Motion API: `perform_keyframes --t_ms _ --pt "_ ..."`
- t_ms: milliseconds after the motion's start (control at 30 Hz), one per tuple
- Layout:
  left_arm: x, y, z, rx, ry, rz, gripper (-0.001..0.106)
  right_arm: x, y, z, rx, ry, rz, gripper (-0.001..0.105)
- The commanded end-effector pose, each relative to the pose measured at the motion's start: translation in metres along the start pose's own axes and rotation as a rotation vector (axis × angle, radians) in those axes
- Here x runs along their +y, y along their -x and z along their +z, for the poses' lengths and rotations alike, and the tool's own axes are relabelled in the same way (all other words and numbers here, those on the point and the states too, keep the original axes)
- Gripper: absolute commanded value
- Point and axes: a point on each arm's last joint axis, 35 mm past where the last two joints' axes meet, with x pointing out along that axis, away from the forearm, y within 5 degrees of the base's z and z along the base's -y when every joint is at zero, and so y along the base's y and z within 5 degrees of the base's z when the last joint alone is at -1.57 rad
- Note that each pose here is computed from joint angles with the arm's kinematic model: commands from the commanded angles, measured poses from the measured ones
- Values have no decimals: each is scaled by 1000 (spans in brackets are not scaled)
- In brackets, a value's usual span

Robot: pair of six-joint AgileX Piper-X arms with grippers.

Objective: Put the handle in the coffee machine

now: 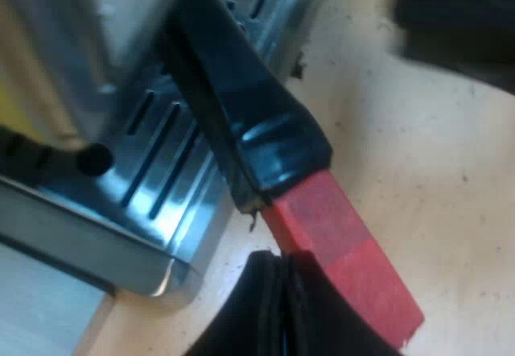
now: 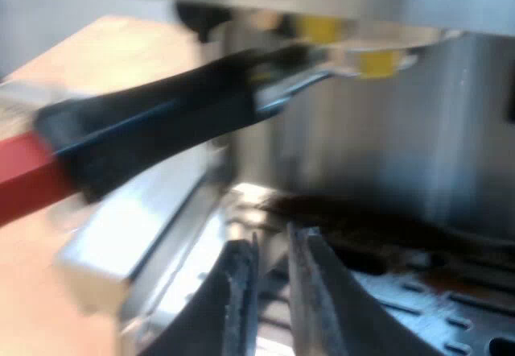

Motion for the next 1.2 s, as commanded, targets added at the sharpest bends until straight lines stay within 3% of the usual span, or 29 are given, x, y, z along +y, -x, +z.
perform_keyframes --t_ms 33,200,400,500,633,767,833,1000,1200 --pt "0 0 1 5 4 29 0 -4 17 12 -12 1 44 15" --pt "5 -1 2 13 -9 81 0 -23 45 34 -32 -28 87 15" --pt "7 -17 -15 39 33 54 0 -52 68 57 -49 -46 89 15" --pt "7 -21 -20 43 53 34 0 -63 75 63 -38 -32 89 15" --pt "3 -19 -17 -8 53 0 0 -72 83 69 -9 5 115 15" --pt "-8 -22 -11 -3 18 -16 0 -77 88 78 25 45 183 15" --pt "-16 -26 -7 4 -4 -33 0 -78 90 83 37 58 205 22" --pt "-33 -40 7 11 -43 -77 0 -85 95 93 92 114 236 58" --pt "-54 -56 18 45 -80 -108 0 -90 100 99 128 152 239 59"
